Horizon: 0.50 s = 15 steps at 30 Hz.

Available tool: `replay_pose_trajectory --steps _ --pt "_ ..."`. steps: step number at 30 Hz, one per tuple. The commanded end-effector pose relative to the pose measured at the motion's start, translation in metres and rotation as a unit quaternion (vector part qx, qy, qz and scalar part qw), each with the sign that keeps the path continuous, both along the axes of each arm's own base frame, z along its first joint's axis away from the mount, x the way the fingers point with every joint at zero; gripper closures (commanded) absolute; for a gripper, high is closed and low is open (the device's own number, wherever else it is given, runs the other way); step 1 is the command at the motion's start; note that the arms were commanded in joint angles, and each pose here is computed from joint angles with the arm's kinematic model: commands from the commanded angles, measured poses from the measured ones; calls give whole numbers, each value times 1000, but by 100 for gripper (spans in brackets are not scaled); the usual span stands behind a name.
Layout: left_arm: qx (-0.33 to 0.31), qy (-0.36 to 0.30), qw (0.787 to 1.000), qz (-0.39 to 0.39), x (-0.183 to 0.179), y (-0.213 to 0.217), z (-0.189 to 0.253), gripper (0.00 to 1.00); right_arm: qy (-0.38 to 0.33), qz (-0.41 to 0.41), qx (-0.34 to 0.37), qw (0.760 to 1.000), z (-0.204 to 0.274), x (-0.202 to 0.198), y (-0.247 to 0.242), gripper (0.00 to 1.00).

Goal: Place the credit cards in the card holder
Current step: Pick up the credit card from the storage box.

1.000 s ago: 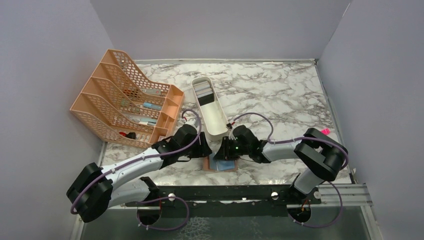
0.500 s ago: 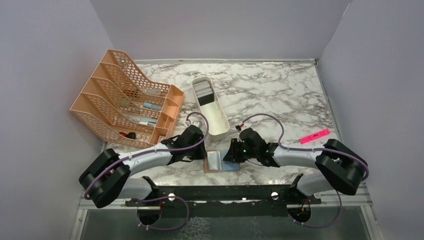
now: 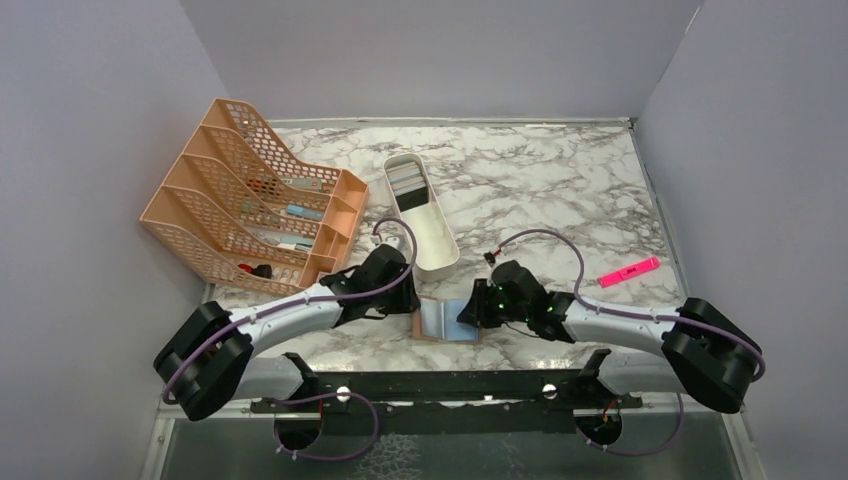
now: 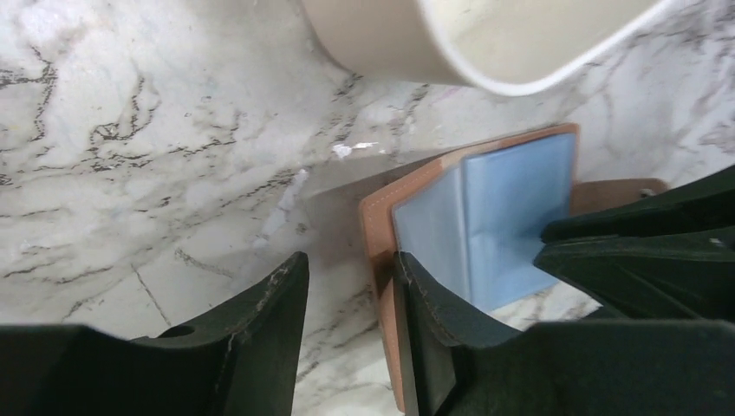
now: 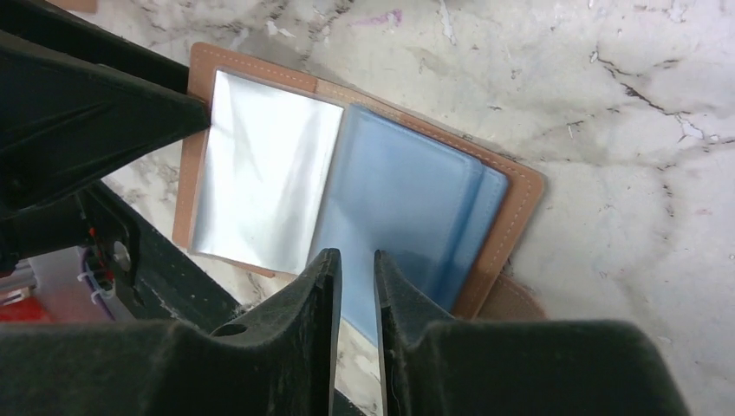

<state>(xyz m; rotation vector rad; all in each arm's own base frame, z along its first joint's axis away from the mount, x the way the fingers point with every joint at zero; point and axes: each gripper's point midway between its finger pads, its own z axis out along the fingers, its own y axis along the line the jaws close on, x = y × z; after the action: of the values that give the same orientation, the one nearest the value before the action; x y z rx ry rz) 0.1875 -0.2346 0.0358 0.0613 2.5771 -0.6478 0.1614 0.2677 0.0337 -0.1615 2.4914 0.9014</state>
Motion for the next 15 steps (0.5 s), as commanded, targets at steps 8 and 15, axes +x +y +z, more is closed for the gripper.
replay_pose_trajectory --steps 8,15 --pt "8 -122 992 -12 43 -8 100 46 -37 14 31 999 32 2 3 74" --pt "82 -176 981 -25 77 2 141 44 -33 66 85 994 45 -3 32 73"
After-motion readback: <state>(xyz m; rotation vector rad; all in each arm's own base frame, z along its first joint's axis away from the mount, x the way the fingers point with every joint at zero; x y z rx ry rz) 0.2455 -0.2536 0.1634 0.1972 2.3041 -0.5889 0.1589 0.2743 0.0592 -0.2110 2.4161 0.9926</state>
